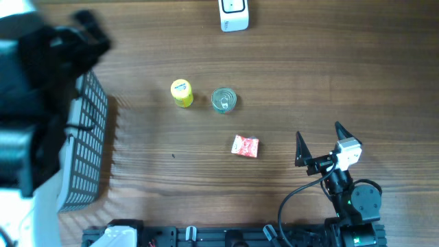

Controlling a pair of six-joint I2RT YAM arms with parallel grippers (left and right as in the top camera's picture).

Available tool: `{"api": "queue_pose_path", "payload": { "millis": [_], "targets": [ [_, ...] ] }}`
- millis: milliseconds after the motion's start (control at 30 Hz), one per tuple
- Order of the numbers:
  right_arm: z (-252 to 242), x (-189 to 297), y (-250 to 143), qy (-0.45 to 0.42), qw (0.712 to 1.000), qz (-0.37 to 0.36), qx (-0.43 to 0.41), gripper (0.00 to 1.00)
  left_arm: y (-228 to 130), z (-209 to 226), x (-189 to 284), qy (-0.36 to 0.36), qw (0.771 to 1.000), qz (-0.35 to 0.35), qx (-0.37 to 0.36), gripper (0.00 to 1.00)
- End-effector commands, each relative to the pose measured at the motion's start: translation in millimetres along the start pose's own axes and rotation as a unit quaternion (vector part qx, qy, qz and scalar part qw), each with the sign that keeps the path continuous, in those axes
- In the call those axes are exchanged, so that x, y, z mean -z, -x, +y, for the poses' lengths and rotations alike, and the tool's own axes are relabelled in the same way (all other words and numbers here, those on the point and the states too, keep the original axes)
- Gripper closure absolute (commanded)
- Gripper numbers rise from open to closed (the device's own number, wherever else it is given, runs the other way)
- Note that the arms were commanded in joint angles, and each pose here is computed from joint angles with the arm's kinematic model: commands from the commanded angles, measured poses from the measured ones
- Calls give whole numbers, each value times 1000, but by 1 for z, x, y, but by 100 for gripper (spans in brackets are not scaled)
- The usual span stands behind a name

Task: Scan the item barcode
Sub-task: 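Raise the open left gripper and swing it back over the basket, then lower the left gripper into the basket toward the hex wrench package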

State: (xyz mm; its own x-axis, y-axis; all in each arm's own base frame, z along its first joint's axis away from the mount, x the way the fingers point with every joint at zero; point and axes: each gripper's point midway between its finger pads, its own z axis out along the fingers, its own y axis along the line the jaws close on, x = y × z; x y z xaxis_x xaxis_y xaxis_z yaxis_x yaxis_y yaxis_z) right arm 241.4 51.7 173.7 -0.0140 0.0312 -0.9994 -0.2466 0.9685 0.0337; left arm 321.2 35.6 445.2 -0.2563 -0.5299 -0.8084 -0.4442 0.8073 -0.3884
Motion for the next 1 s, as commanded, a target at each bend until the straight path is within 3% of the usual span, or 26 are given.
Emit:
{"api": "queue_pose_path", "payload": {
  "millis": [0,233,433,567,667,833,967],
  "targets": [
    [-1,0,1,-5,1000,-3,4,0,26,85,-2,159,985,-43,44,0],
    [-1,0,1,-5,1000,-3,4,0,2,192,-19,336,937,48,78,0],
    [-1,0,1,-5,1000,-3,4,0,-28,239,-35,409,897,136,94,1],
    [-1,0,1,-5,1000,-3,3,0,-27,237,-55,375,911,166,41,19],
    [-1,0,1,-5,1000,-3,4,0,-8,221,-59,326,936,131,23,5],
    [-1,0,1,-5,1000,-3,4,0,65,166,-38,199,979,-31,3,0],
    [-1,0,1,-5,1000,-3,4,0,126,125,17,137,973,-177,-60,0]
  ]
}}
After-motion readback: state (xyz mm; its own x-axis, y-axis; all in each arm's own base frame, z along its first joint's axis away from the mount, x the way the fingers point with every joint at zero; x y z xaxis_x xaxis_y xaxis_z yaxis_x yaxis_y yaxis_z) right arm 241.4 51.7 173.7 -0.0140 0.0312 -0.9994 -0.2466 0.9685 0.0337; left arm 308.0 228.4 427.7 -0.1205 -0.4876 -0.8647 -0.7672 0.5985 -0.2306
